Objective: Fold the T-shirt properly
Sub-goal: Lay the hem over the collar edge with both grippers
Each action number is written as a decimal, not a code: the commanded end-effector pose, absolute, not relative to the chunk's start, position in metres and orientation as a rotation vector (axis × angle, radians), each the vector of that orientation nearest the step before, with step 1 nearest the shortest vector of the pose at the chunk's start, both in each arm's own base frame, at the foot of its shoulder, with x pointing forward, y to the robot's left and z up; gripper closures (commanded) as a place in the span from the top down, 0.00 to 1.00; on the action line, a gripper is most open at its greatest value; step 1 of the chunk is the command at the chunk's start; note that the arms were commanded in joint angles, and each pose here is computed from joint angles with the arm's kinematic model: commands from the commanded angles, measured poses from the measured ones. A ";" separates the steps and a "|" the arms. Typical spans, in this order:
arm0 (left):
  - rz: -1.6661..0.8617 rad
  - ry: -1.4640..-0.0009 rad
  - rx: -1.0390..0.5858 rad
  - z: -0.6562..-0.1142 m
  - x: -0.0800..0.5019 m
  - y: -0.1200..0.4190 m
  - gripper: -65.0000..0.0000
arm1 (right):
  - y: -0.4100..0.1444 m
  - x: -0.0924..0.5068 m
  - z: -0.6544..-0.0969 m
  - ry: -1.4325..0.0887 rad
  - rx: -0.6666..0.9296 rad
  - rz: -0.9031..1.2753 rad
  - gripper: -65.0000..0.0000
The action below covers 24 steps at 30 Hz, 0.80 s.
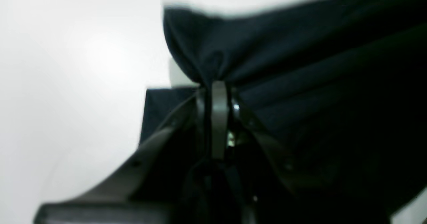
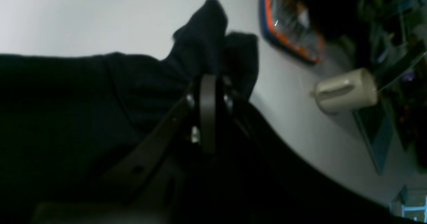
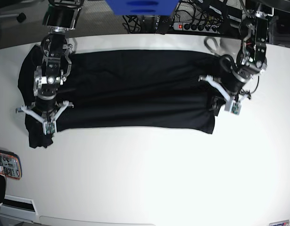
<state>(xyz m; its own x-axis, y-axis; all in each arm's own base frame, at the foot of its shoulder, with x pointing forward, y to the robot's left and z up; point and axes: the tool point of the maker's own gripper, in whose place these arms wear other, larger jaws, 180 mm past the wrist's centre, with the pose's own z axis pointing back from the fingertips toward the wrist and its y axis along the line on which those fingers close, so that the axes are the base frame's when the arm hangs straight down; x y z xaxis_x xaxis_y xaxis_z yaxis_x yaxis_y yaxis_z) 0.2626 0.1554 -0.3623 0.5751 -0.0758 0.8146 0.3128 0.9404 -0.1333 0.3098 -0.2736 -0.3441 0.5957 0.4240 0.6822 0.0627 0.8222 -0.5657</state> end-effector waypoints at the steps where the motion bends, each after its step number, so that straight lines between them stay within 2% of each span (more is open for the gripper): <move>1: -0.231 -0.983 -0.266 -0.349 0.268 0.157 0.00 | -0.282 0.307 -0.335 -0.930 -0.629 0.216 0.00; 24: -0.186 -0.839 -0.300 -0.385 0.211 0.148 0.00 | -0.276 0.267 -0.352 -0.833 -0.684 0.284 0.00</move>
